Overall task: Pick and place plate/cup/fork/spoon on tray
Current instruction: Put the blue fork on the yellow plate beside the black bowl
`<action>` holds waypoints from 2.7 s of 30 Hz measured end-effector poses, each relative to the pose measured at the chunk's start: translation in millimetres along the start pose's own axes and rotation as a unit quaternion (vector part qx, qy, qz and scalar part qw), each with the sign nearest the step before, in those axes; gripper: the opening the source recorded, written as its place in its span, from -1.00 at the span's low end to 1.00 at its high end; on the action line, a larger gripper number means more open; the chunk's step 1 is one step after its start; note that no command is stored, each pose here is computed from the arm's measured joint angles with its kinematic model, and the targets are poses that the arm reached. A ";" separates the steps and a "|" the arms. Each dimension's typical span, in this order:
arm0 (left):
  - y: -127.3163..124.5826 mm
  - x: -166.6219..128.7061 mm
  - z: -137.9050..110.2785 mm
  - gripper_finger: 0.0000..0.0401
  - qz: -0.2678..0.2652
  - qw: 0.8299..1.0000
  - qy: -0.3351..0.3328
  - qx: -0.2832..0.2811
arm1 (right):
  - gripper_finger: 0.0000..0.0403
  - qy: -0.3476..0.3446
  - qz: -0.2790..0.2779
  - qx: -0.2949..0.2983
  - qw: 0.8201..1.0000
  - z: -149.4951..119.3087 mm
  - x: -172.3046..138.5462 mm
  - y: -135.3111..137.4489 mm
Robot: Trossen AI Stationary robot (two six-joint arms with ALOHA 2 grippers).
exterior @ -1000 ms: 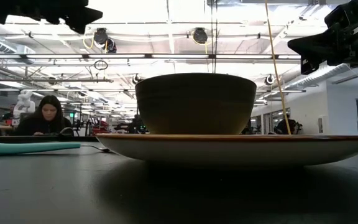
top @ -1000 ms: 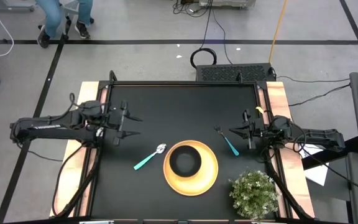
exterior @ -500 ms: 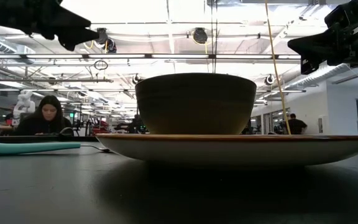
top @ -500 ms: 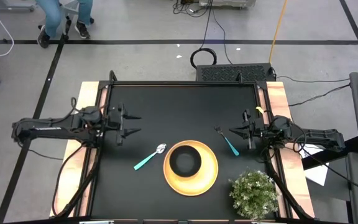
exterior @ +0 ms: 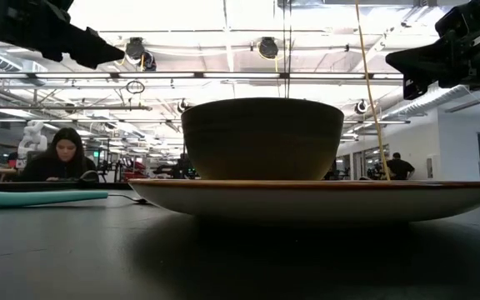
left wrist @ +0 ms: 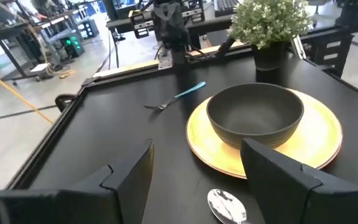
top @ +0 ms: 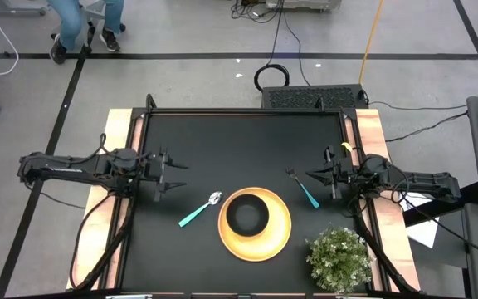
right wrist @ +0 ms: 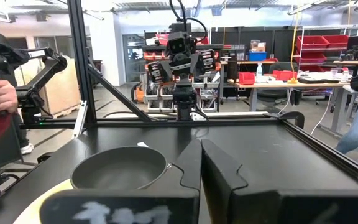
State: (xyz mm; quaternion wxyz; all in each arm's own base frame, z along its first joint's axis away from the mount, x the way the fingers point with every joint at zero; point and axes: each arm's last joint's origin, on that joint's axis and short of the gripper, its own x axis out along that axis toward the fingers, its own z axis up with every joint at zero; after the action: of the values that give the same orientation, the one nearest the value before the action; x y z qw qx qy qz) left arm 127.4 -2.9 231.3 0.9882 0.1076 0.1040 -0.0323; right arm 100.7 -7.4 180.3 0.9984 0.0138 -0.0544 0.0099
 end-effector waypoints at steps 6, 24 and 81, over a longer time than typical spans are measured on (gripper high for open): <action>-0.4 -4.9 2.5 0.22 -0.010 1.000 -0.019 0.016 | -1.00 0.000 0.000 0.000 1.000 0.0 0.0 0.0; -7.3 -25.0 -28.6 0.22 0.005 0.996 -0.080 -0.034 | -1.00 -0.008 0.000 -0.001 1.000 1.6 0.0 0.1; -12.5 -9.9 -71.7 -0.96 0.061 0.997 -0.027 -0.035 | -1.00 0.012 0.000 -0.041 0.999 -2.3 0.0 -0.1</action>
State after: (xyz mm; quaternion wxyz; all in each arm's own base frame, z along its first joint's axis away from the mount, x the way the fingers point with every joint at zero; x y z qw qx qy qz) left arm 102.4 1.1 162.4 0.9940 0.0779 0.0713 0.0286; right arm 100.9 -7.4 178.0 0.9987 -0.0273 -0.0428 0.0081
